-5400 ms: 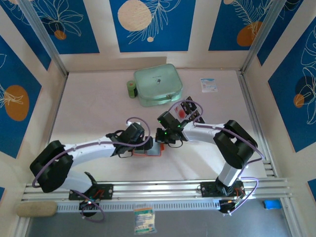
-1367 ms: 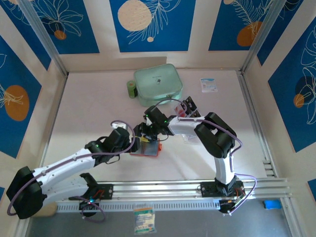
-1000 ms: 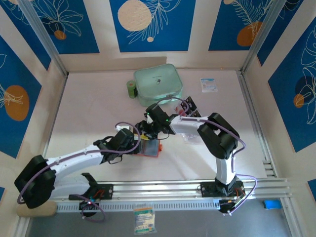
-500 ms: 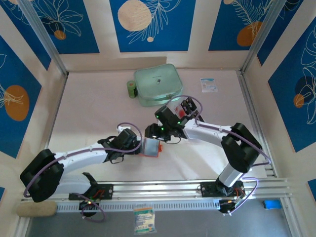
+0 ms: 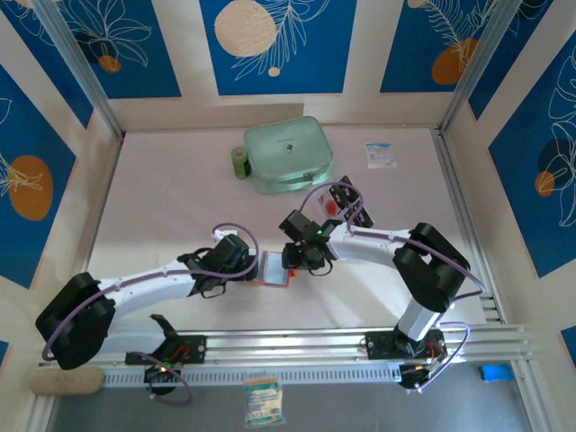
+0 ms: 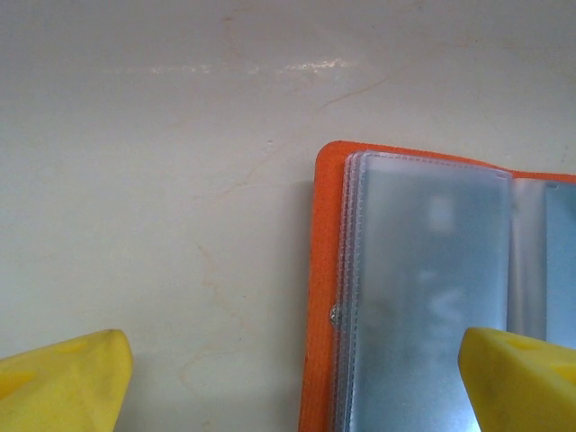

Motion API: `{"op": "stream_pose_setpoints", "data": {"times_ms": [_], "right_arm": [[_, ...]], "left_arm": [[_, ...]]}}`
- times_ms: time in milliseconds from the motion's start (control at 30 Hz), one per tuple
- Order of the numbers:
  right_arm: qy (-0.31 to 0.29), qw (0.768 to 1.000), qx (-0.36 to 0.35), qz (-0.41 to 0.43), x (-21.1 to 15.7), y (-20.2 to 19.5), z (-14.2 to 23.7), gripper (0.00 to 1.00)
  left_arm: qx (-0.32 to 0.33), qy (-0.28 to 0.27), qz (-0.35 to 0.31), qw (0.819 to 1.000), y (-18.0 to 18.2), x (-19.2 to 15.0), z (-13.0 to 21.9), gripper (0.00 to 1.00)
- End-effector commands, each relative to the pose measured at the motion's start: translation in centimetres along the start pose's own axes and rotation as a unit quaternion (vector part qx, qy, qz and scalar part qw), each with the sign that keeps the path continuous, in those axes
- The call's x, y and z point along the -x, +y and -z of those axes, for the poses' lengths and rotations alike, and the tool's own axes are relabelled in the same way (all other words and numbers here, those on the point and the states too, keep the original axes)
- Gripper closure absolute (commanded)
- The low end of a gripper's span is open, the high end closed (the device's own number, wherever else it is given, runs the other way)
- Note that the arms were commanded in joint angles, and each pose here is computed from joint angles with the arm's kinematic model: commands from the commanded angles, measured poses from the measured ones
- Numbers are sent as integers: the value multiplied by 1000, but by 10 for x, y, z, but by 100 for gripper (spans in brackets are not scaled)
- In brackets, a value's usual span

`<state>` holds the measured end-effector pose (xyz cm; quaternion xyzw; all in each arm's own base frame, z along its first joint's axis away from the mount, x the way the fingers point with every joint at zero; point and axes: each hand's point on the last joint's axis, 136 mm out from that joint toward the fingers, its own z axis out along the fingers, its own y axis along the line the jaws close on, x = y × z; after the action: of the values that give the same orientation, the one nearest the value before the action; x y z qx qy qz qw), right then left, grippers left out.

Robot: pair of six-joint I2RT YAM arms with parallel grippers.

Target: Put the credit cards into the card holder

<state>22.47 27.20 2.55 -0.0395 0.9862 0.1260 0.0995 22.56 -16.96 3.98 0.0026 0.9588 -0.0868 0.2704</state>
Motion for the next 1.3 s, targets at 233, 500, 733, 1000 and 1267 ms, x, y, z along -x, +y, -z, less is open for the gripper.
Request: {"op": "stream_pose_setpoints", "data": {"times_ms": [233, 500, 733, 1000, 1267], "right_arm": [[-5, 1000, -29, 1, 3, -25, 4, 96], [-4, 1000, -28, 5, 8, -28, 9, 71], [-44, 999, -2, 15, 25, -22, 48, 56], [-76, 997, -25, -4, 57, -55, 89, 56], [-70, 994, -83, 17, 87, -86, 112, 56]], "left_arm": [[3, -3, 3, 1000, 2, 2, -3, 7], [3, 4, 2, 1000, 2, -2, -7, 7], [0, 1, 5, 1000, 0, 0, -6, 7], [7, 4, 2, 1000, -3, 8, -2, 6], [2, 21, 12, 1000, -16, 19, 2, 6]]}}
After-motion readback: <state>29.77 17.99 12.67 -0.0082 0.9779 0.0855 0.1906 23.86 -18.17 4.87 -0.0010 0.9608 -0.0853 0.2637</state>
